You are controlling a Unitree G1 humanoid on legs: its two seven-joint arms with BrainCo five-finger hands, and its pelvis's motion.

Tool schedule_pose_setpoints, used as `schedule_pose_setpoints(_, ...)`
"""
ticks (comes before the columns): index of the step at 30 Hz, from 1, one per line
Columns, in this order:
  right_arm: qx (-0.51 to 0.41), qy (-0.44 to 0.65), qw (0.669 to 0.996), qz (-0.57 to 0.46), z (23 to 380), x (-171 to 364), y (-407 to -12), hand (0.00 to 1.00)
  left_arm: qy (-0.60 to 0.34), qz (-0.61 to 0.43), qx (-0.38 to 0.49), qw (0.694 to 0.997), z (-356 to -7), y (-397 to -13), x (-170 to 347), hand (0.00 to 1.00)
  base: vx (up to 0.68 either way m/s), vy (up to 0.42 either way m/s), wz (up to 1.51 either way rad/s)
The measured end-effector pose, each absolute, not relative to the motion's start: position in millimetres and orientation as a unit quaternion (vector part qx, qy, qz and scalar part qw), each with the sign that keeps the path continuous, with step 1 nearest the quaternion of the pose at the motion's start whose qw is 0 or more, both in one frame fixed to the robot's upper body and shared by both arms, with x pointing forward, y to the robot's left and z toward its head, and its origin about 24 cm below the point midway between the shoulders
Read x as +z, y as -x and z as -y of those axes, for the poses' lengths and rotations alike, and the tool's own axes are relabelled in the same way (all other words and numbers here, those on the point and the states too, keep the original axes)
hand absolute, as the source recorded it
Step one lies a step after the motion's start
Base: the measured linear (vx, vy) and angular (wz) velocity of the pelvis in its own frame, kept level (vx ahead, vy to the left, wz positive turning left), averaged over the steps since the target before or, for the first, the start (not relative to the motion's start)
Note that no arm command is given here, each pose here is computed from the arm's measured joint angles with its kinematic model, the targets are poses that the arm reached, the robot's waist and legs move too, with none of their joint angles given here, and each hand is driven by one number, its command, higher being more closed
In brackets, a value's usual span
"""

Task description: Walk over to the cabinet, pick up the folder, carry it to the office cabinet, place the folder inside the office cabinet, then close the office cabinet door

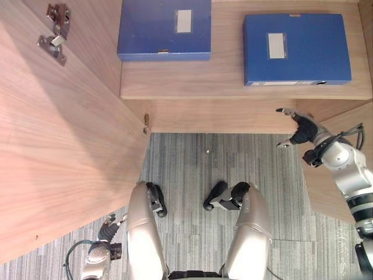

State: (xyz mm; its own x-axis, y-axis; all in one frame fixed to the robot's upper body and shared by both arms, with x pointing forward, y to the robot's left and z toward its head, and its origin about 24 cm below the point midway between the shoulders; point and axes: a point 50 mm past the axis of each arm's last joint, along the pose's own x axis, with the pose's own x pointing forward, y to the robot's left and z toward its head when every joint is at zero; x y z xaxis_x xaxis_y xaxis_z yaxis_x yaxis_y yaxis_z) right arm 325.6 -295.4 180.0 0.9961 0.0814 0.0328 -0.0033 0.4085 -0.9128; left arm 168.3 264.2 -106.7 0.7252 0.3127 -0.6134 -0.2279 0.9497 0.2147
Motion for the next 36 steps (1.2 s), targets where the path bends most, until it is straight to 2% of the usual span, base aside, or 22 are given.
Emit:
schedule_pose_setpoints(4, -0.035, 0.543, 0.833, 0.103, 296.1, 219.7, -329.3, 0.00, -0.066, -0.341, 0.150, 0.926, -266.4, -167.1, -106.4, 0.00, 0.03, -0.043, 0.01)
schedule_pose_setpoints(8, -0.118, 0.563, 0.802, 0.162, 299.1, 265.0, -335.9, 0.00, -0.067, -0.341, 0.150, 0.926, -266.5, -167.0, -106.3, 0.00, 0.02, -0.034, 0.02)
schedule_pose_setpoints(12, -0.182, 0.556, 0.795, 0.160, 314.4, 285.7, -343.2, 0.00, -0.066, -0.341, 0.151, 0.926, -266.6, -166.9, -106.3, 0.00, 0.01, -0.039, 0.04)
schedule_pose_setpoints(26, -0.224, 0.544, 0.808, 0.019, 358.3, 258.0, -354.5, 0.00, -0.056, -0.333, 0.143, 0.930, -257.4, -169.4, -107.5, 0.00, 0.01, -0.014, 0.04)
schedule_pose_setpoints(36, -0.224, 0.546, 0.807, 0.010, 360.5, 252.9, -354.5, 0.00, -0.042, -0.318, 0.134, 0.938, -248.5, -179.3, -104.7, 0.00, -0.02, -0.015, -0.01)
